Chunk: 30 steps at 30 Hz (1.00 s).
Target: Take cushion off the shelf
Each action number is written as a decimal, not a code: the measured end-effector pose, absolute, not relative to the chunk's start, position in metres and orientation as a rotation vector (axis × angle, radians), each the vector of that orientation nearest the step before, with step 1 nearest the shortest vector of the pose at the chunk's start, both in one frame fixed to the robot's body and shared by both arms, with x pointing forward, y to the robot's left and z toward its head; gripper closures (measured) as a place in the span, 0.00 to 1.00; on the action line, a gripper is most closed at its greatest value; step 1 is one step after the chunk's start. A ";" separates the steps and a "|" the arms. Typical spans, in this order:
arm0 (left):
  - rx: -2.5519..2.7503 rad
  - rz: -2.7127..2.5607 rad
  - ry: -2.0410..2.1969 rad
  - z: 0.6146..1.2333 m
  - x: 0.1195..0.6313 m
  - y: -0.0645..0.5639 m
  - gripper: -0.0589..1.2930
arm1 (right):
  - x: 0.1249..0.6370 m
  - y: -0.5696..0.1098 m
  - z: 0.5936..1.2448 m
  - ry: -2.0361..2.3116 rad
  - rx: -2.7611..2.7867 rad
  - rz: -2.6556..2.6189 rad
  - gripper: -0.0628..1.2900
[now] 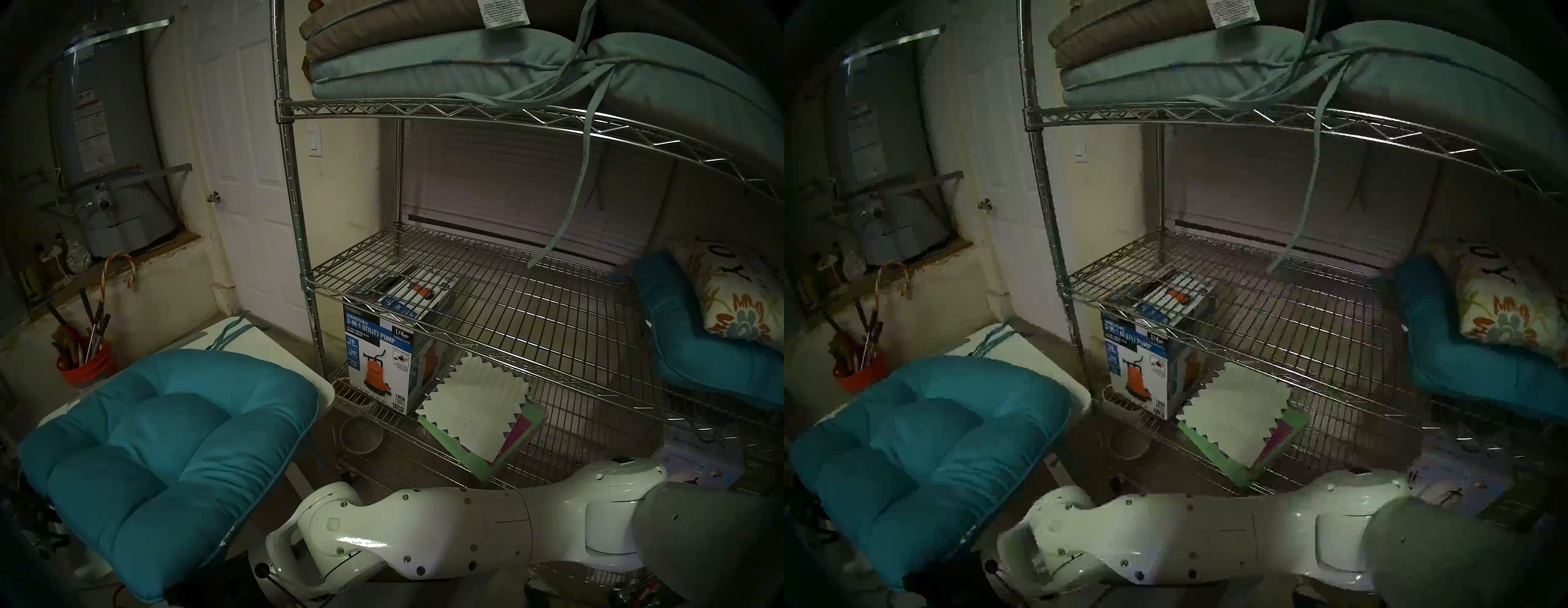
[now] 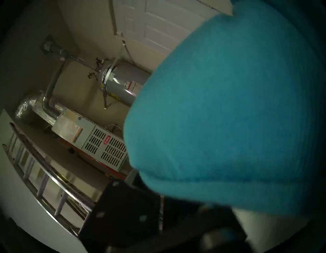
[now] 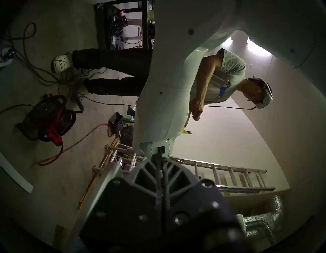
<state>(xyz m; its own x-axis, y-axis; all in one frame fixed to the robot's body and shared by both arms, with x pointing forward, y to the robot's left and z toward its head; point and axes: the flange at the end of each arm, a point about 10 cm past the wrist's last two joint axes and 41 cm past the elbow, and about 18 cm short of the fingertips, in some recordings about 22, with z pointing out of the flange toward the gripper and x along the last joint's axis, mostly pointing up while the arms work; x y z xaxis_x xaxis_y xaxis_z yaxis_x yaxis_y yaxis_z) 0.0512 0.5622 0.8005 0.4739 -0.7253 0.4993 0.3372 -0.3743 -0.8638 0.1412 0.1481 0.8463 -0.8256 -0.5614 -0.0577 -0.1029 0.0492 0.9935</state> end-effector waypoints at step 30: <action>-1.724 -1.336 0.481 0.765 0.039 0.421 0.94 | 0.195 0.153 0.839 -2.137 0.575 -1.913 0.95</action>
<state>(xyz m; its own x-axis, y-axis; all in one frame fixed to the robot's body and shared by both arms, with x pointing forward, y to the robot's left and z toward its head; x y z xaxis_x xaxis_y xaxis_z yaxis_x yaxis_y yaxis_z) 0.0392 0.4215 0.7646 0.3468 -0.7401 0.5762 0.2032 -0.5405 -0.8165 0.1946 0.1533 0.8387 -0.9003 -0.4243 -0.0974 -0.1436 0.0784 0.9865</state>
